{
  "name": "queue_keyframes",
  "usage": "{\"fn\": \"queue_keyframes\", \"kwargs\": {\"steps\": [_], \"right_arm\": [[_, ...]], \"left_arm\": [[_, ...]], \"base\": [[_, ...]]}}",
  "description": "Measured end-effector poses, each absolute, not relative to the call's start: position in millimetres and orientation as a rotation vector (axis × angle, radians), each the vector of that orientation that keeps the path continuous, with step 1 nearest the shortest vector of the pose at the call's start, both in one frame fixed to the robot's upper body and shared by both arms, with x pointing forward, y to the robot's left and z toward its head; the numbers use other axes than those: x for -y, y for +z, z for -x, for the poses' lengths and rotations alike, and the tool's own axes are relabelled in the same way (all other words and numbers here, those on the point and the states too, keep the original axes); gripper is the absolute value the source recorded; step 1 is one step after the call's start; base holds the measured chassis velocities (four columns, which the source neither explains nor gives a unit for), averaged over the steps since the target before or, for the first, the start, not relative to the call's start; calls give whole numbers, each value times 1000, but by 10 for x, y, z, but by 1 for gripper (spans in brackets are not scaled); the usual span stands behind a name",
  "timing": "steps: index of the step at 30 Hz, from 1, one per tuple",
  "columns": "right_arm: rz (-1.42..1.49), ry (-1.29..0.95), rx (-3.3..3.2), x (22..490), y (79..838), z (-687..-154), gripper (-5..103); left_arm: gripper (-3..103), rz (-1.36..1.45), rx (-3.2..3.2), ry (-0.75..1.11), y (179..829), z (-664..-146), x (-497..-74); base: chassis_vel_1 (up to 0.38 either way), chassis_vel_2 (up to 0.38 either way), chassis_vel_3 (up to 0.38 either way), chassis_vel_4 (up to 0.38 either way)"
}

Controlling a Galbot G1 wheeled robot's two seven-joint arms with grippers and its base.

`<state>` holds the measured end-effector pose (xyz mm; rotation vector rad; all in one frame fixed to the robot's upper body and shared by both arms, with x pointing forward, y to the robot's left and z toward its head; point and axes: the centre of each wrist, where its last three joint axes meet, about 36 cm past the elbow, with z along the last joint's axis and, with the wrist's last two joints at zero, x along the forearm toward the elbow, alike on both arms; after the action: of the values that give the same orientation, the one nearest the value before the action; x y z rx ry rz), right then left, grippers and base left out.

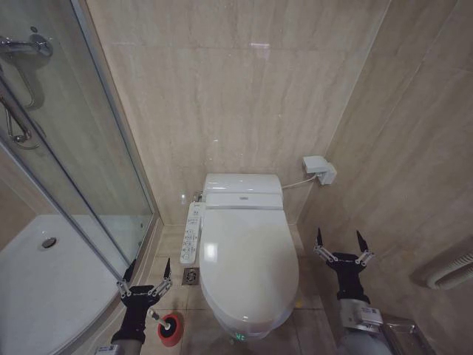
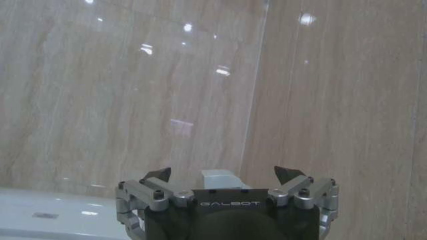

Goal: Open the toilet lid, clean the toilet bowl with a toilet brush, close the toilet lid, and flush.

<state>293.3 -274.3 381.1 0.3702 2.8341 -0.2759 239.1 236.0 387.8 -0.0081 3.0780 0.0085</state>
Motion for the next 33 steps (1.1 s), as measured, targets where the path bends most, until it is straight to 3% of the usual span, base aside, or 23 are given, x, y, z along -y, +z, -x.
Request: {"fn": "queue_keyframes", "kwargs": {"steps": [33], "right_arm": [[-370,-276,-2834,2743,3811,-2934,100]], "left_arm": [[94,8,-3078,9,3878,-2391,-2360]], "base": [[0,0,0,0]]}}
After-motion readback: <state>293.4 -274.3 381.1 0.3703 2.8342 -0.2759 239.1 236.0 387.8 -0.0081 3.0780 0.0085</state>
